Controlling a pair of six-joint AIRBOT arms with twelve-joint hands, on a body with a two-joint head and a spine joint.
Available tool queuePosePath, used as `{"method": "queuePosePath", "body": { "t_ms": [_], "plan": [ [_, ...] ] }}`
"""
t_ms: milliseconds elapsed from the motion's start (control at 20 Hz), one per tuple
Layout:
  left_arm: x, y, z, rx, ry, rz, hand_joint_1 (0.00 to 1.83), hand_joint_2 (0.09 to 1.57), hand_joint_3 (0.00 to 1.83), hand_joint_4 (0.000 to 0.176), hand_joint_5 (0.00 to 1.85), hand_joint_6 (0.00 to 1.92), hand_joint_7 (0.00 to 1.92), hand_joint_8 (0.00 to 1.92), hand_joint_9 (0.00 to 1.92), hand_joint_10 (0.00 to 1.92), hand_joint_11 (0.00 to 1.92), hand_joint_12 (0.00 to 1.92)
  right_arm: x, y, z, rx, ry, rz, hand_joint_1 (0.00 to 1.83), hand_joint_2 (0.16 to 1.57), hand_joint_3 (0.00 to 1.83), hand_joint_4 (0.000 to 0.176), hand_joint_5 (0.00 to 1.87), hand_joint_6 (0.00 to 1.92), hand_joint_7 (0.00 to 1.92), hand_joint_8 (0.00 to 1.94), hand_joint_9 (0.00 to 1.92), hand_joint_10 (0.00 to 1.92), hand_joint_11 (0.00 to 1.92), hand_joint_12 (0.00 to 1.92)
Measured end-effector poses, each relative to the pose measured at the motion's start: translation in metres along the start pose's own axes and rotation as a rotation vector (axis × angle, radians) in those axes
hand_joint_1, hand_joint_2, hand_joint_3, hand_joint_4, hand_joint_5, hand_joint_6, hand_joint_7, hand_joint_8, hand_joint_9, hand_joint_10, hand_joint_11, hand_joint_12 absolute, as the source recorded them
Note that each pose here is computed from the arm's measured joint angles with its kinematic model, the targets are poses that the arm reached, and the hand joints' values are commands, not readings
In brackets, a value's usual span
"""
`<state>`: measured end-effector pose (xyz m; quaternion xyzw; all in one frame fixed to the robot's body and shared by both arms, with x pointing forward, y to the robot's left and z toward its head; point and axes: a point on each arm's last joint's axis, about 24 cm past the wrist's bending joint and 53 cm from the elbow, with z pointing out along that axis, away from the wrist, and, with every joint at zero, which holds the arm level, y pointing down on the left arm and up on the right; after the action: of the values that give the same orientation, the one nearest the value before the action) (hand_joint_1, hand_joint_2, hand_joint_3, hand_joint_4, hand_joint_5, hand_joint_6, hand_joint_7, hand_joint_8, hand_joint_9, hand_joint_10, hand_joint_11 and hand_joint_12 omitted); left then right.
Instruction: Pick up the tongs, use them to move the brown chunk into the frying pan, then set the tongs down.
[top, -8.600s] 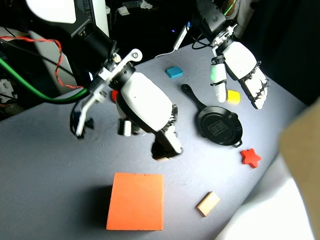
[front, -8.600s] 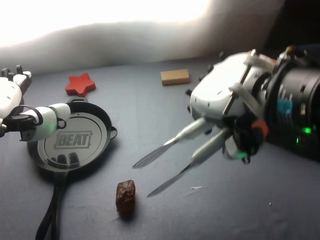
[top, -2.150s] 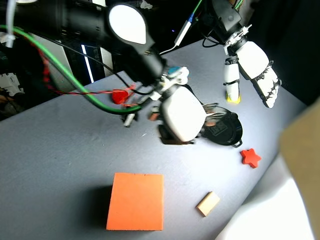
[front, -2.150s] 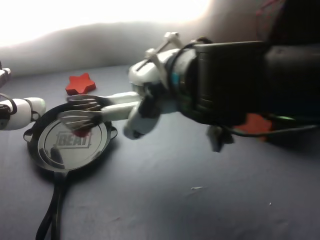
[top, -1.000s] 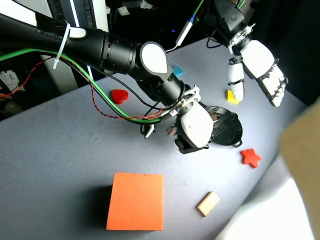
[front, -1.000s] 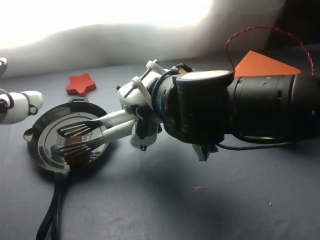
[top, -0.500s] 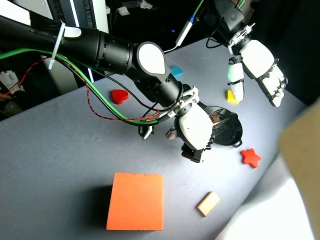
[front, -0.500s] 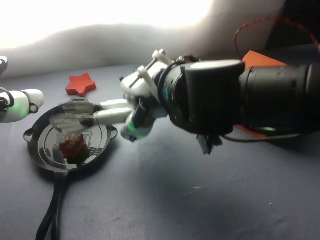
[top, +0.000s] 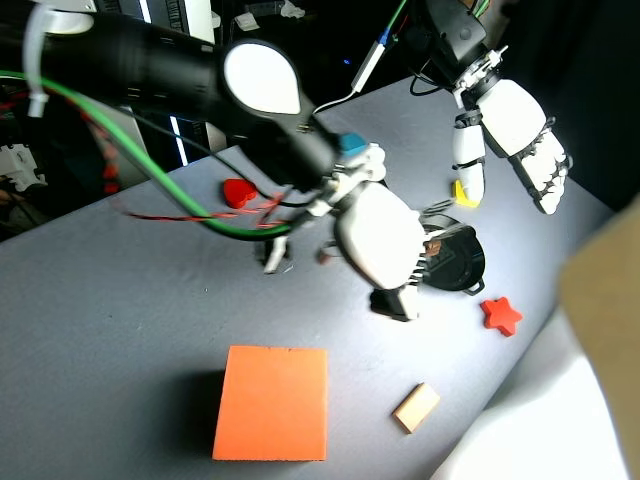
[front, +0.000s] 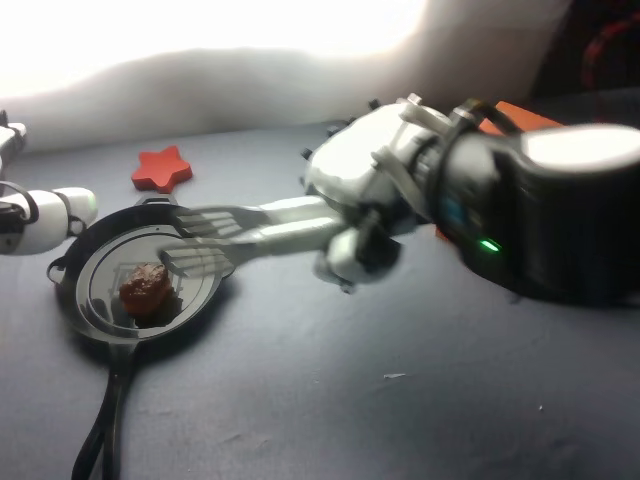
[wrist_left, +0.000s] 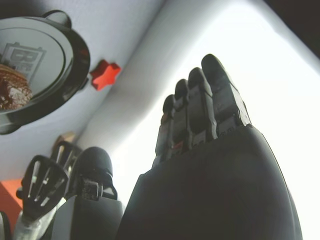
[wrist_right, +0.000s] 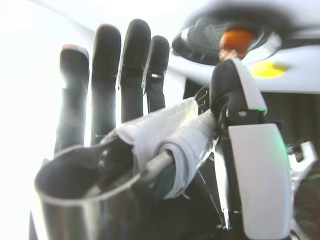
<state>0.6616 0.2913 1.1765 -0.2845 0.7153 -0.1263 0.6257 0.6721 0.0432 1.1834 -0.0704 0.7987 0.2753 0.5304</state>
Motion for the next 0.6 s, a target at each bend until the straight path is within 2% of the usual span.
{"method": "queuePosePath", "body": {
  "t_ms": [50, 200, 350, 600],
  "plan": [
    [0.003, -0.001, -0.002, 0.002, 0.007, -0.003, 0.06, 1.28, 0.00, 0.000, 0.11, 0.00, 0.16, 0.00, 0.15, 0.00, 0.00, 0.52, 0.001, -0.002, -0.009, -0.025, -0.023, -0.060, 0.53, 1.35, 0.00, 0.000, 0.59, 0.84, 0.75, 0.98, 0.62, 1.43, 0.41, 1.92],
    [0.007, -0.009, -0.005, 0.015, 0.020, -0.006, 0.03, 1.29, 0.00, 0.000, 0.10, 0.00, 0.17, 0.00, 0.16, 0.00, 0.00, 0.56, 0.005, -0.002, -0.020, -0.069, -0.047, -0.143, 0.50, 1.37, 0.01, 0.000, 0.58, 0.88, 0.73, 1.05, 0.62, 1.46, 0.43, 1.92],
    [0.015, -0.018, -0.007, 0.032, 0.039, -0.005, 0.06, 1.28, 0.00, 0.000, 0.10, 0.00, 0.15, 0.00, 0.15, 0.00, 0.00, 0.58, 0.020, -0.003, -0.020, -0.079, -0.015, -0.147, 0.54, 1.36, 0.00, 0.000, 0.63, 0.83, 0.77, 1.00, 0.65, 1.44, 0.45, 1.92],
    [0.039, -0.039, -0.016, 0.074, 0.094, -0.018, 0.03, 1.28, 0.00, 0.000, 0.10, 0.01, 0.16, 0.00, 0.15, 0.00, 0.00, 0.54, 0.046, -0.001, -0.023, -0.100, 0.004, -0.202, 0.54, 1.37, 0.00, 0.000, 0.63, 0.87, 0.75, 1.03, 0.61, 1.46, 0.44, 1.92]
  ]
}}
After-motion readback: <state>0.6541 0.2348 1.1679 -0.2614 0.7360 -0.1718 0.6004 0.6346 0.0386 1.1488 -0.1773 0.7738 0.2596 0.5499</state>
